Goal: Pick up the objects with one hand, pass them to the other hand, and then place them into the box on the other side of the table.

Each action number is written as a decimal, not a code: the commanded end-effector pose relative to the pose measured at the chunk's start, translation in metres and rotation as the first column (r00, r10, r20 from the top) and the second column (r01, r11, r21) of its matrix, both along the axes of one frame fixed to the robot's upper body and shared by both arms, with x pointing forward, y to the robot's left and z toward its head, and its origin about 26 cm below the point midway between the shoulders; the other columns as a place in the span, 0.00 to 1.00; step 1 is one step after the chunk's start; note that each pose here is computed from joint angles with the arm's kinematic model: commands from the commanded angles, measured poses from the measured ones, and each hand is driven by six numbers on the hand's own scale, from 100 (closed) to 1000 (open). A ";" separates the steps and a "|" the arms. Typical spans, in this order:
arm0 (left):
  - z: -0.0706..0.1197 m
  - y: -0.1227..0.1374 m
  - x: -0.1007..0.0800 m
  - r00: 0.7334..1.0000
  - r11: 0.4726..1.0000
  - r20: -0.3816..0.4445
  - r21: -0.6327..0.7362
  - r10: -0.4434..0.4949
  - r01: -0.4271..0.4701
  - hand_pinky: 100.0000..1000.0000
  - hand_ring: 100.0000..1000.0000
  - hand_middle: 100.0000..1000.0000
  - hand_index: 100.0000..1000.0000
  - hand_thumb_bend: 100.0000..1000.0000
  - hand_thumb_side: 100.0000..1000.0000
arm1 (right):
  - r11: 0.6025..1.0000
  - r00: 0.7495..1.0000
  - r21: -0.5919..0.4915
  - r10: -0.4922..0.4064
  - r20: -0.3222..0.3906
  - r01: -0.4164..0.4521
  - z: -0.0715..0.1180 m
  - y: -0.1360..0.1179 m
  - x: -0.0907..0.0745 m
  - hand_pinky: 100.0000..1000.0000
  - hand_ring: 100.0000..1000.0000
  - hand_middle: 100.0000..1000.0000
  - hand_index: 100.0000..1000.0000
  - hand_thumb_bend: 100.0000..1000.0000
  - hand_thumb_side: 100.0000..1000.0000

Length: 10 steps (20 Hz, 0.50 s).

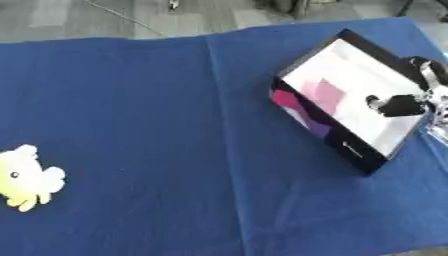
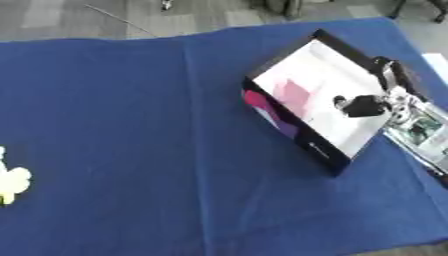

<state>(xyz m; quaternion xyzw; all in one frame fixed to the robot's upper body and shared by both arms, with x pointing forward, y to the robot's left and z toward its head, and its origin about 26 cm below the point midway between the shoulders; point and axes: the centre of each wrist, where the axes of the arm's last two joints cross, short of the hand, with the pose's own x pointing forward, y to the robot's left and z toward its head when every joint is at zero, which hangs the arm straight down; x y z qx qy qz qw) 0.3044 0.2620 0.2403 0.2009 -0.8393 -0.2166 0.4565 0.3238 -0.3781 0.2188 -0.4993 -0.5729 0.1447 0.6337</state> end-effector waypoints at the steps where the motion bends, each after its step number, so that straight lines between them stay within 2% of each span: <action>1: 0.011 0.004 -0.003 0.999 1.000 0.039 0.018 0.006 -0.006 0.81 0.68 0.70 0.81 0.05 0.69 | 0.933 0.940 -0.121 -0.330 0.083 0.338 0.011 -0.008 0.001 0.85 0.88 0.78 0.85 0.36 0.00; 3: 0.011 0.004 -0.003 0.999 1.000 0.038 0.020 0.011 -0.011 0.81 0.68 0.69 0.81 0.06 0.69 | 0.937 0.942 -0.108 -0.322 0.098 0.332 0.014 -0.005 0.000 0.83 0.88 0.78 0.85 0.36 0.00; 5: 0.011 0.006 -0.004 0.999 1.000 0.037 0.025 0.018 -0.019 0.81 0.68 0.69 0.81 0.05 0.69 | 0.947 0.944 -0.076 -0.298 0.143 0.311 0.025 0.004 -0.005 0.76 0.86 0.77 0.84 0.38 0.00; 6: 0.011 0.008 -0.004 0.999 0.999 0.035 0.033 0.024 -0.025 0.81 0.68 0.69 0.81 0.05 0.69 | 0.956 0.944 -0.051 -0.275 0.180 0.288 0.035 0.013 -0.009 0.74 0.85 0.76 0.83 0.21 0.00; 7: 0.012 0.010 -0.004 0.999 0.998 0.033 0.046 0.031 -0.032 0.81 0.68 0.70 0.81 0.05 0.69 | 0.966 0.943 -0.024 -0.247 0.224 0.259 0.045 0.023 -0.016 0.73 0.85 0.76 0.83 0.14 0.04; 8: 0.013 0.012 -0.005 0.999 0.997 0.033 0.059 0.038 -0.040 0.81 0.68 0.70 0.81 0.05 0.69 | 0.972 0.939 -0.004 -0.224 0.261 0.233 0.052 0.032 -0.023 0.72 0.84 0.76 0.82 0.08 0.07; 10: 0.017 0.016 -0.005 0.998 0.994 0.024 0.099 0.053 -0.056 0.81 0.70 0.71 0.82 0.06 0.68 | 0.981 0.926 0.040 -0.191 0.324 0.188 0.067 0.047 -0.035 0.69 0.84 0.76 0.81 0.03 0.08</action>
